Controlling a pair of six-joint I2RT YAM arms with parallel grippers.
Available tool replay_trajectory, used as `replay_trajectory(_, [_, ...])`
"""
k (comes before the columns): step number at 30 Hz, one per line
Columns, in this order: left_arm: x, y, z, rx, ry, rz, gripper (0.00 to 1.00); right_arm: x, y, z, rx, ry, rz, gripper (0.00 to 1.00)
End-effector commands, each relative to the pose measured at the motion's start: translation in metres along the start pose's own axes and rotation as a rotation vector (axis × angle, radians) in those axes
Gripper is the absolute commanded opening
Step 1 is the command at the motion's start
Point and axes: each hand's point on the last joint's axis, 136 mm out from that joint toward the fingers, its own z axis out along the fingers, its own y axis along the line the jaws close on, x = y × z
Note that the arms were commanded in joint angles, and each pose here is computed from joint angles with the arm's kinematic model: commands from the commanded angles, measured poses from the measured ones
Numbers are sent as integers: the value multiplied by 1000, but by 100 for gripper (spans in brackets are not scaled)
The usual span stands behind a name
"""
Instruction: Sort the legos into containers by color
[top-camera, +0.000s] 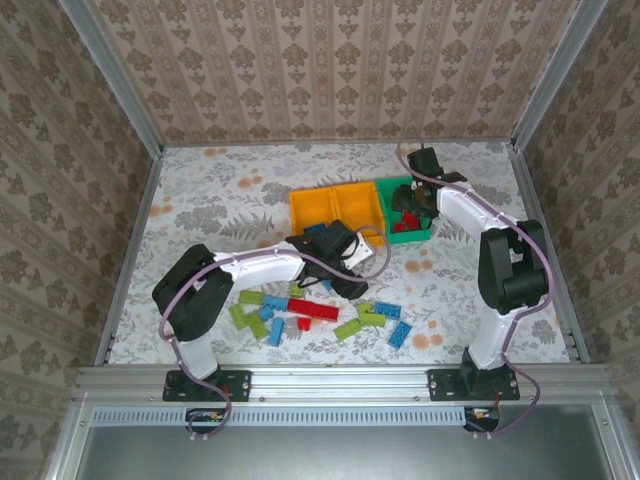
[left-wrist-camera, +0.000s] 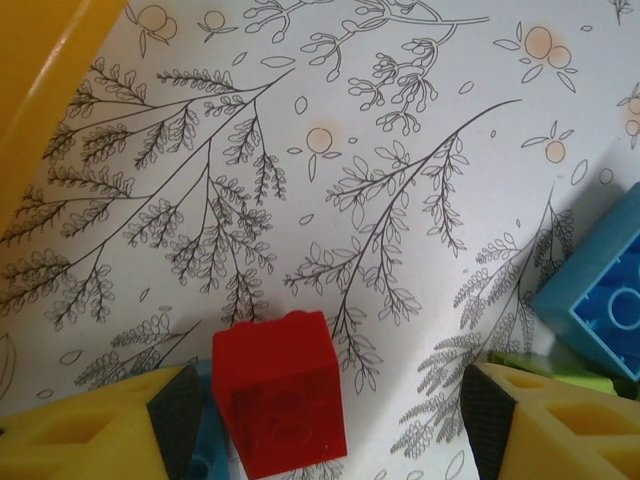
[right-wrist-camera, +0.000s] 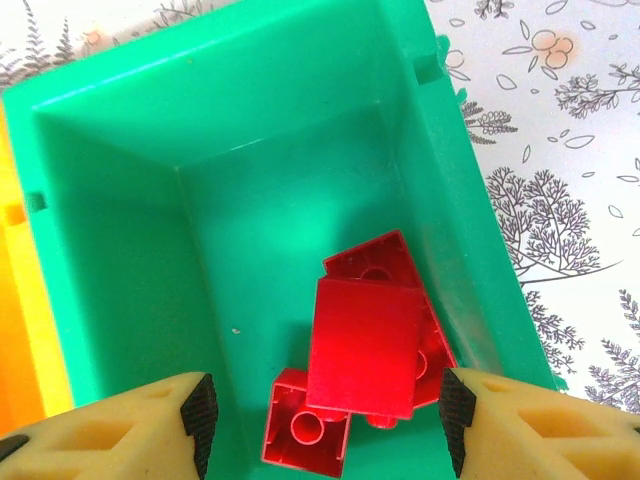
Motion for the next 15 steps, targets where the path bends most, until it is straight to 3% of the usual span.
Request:
replay_trajectory(1, [0,-2,6,-17,42,10,71,-1,2,-19,-32,-16,24,64])
replay_trajectory(15, [5,-1,16,-23,72,18,46,-2,-10,-50,-43,-74,55,66])
